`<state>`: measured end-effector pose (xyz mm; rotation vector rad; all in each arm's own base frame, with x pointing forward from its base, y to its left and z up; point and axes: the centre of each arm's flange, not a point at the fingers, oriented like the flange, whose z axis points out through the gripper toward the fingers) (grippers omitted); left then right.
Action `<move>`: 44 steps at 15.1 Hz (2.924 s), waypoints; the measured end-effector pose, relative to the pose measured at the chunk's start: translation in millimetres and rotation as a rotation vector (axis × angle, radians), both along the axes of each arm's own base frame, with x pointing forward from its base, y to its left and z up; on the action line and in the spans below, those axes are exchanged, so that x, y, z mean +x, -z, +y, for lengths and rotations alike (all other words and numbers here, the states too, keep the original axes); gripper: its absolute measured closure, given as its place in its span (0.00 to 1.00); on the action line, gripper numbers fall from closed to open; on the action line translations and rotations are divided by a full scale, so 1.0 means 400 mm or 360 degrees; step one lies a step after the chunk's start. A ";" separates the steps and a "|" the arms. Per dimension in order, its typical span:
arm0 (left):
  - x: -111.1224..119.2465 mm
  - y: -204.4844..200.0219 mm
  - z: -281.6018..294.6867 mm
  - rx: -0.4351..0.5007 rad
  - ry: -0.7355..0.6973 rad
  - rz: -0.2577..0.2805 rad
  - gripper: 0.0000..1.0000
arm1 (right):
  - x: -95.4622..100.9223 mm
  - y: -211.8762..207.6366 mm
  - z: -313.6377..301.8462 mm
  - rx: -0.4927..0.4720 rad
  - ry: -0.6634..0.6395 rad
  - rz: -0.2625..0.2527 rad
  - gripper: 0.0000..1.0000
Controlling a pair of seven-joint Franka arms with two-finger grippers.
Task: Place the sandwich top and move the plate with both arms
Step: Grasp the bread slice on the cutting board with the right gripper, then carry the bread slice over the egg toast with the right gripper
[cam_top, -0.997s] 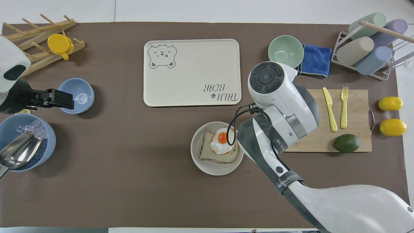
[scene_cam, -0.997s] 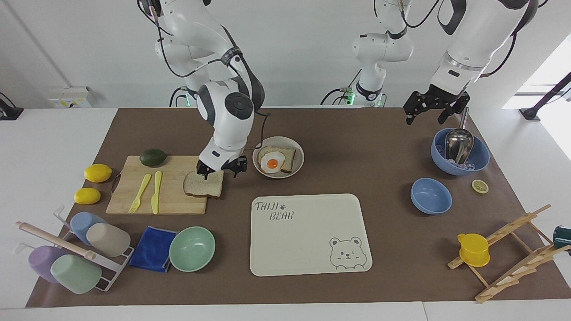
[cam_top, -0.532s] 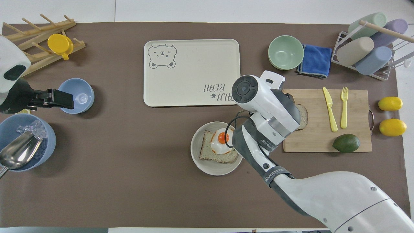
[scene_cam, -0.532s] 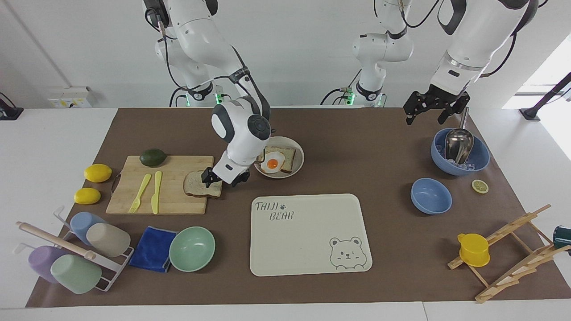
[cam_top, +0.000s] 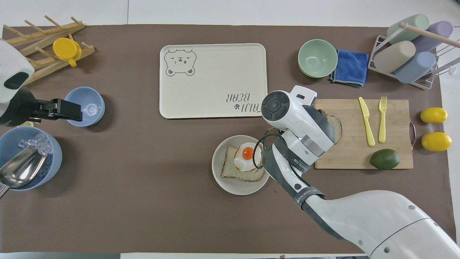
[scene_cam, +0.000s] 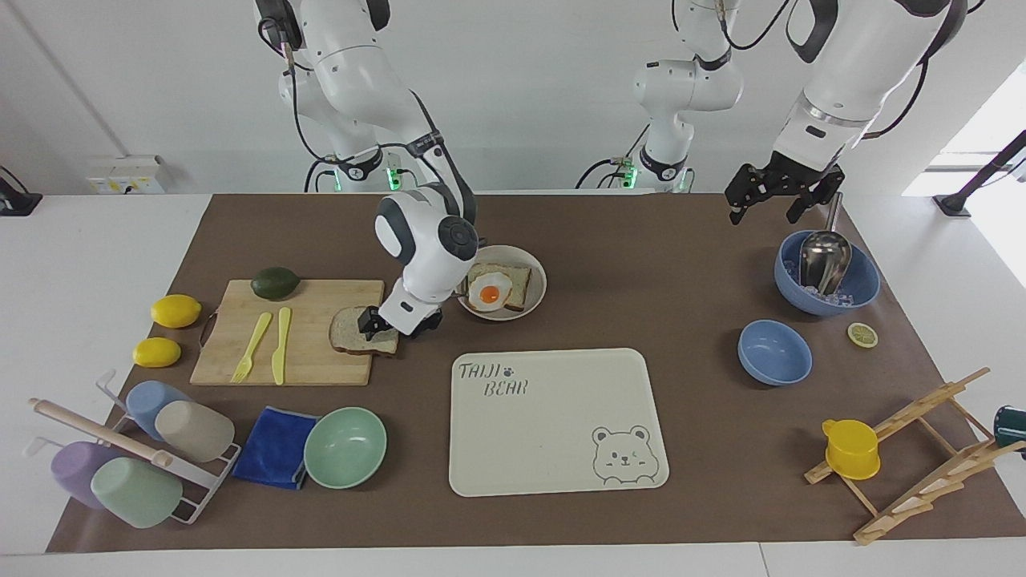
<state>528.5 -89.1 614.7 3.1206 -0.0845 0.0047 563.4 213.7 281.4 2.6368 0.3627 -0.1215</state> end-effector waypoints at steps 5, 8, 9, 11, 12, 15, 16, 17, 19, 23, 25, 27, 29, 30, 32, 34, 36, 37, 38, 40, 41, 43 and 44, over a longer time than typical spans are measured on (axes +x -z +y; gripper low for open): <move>0.000 0.000 0.000 0.0000 0.0000 0.0000 0.00 | -0.017 0.006 -0.009 -0.0028 -0.0018 0.0013 0.14; 0.000 0.000 0.000 0.0000 0.0000 0.0000 0.00 | -0.032 0.007 -0.015 -0.0045 -0.0030 0.0021 0.33; 0.000 0.000 0.000 0.0000 0.0000 0.0000 0.00 | -0.033 0.001 -0.017 -0.0055 -0.0039 0.0014 0.43; 0.000 0.000 0.000 0.0000 0.0000 0.0000 0.00 | -0.034 -0.012 -0.021 -0.0066 -0.0045 0.0002 0.62; 0.000 0.000 0.000 0.0000 0.0000 0.0000 0.00 | -0.034 -0.017 -0.023 -0.0074 -0.0044 0.0001 0.74; 0.000 0.000 0.000 0.0000 0.0000 0.0000 0.00 | -0.033 -0.053 0.009 -0.0102 -0.0046 0.0013 0.85; 0.000 0.000 0.000 0.0000 0.0000 0.0000 0.00 | -0.041 -0.082 0.054 -0.0115 -0.0070 0.0022 0.85; 0.000 0.000 0.000 0.0000 0.0000 0.0000 0.00 | -0.058 -0.118 0.119 -0.0126 -0.0111 0.0029 0.85; 0.000 0.000 0.000 0.0000 0.0000 0.0000 0.00 | -0.127 -0.171 0.275 -0.0105 -0.0183 0.0011 0.85; 0.000 0.000 0.000 0.0000 0.0000 0.0000 0.00 | -0.273 -0.161 0.477 -0.0018 -0.0170 -0.0052 0.91; 0.000 0.000 0.000 0.0000 0.0000 0.0000 0.00 | -0.285 -0.152 0.504 0.0061 -0.0133 -0.0053 0.91; 0.000 0.000 0.000 0.0000 0.0000 0.0000 0.00 | -0.280 -0.145 0.510 0.0111 -0.0127 -0.0069 0.91; 0.000 0.000 0.000 0.0000 0.0000 0.0000 0.00 | -0.286 -0.137 0.524 0.0155 -0.0138 -0.0090 0.91; 0.000 0.000 0.000 0.0000 0.0000 0.0000 0.00 | -0.290 -0.134 0.528 0.0166 -0.0139 -0.0094 0.91; 0.000 0.000 0.000 0.0000 0.0000 0.0000 0.00 | -0.291 -0.132 0.529 0.0167 -0.0139 -0.0093 0.91; 0.000 0.000 0.000 0.0000 0.0000 0.0000 0.00 | -0.290 -0.137 0.529 0.0162 -0.0134 -0.0093 0.91; 0.000 0.000 0.000 0.0000 0.0000 0.0000 0.00 | -0.288 -0.148 0.528 0.0150 -0.0126 -0.0091 0.91; 0.000 0.000 0.000 0.0000 0.0000 0.0000 0.00 | -0.291 -0.152 0.530 0.0140 -0.0122 -0.0087 0.91; 0.000 0.000 0.000 0.0000 0.0000 0.0000 0.00 | -0.300 -0.154 0.536 0.0130 -0.0110 -0.0090 0.91; 0.000 0.000 0.000 0.0000 0.0000 0.0000 0.00 | -0.331 -0.154 0.557 0.0102 -0.0100 -0.0091 0.91; 0.000 0.000 0.000 0.0000 0.0000 0.0000 0.00 | -0.348 -0.154 0.571 0.0095 -0.0107 -0.0092 0.91; 0.000 0.000 0.000 0.0000 0.0000 0.0000 0.00 | -0.366 -0.154 0.587 0.0092 -0.0119 -0.0096 0.91; 0.000 0.000 0.000 0.0000 0.0000 0.0000 0.00 | -0.366 -0.154 0.587 0.0093 -0.0118 -0.0096 0.91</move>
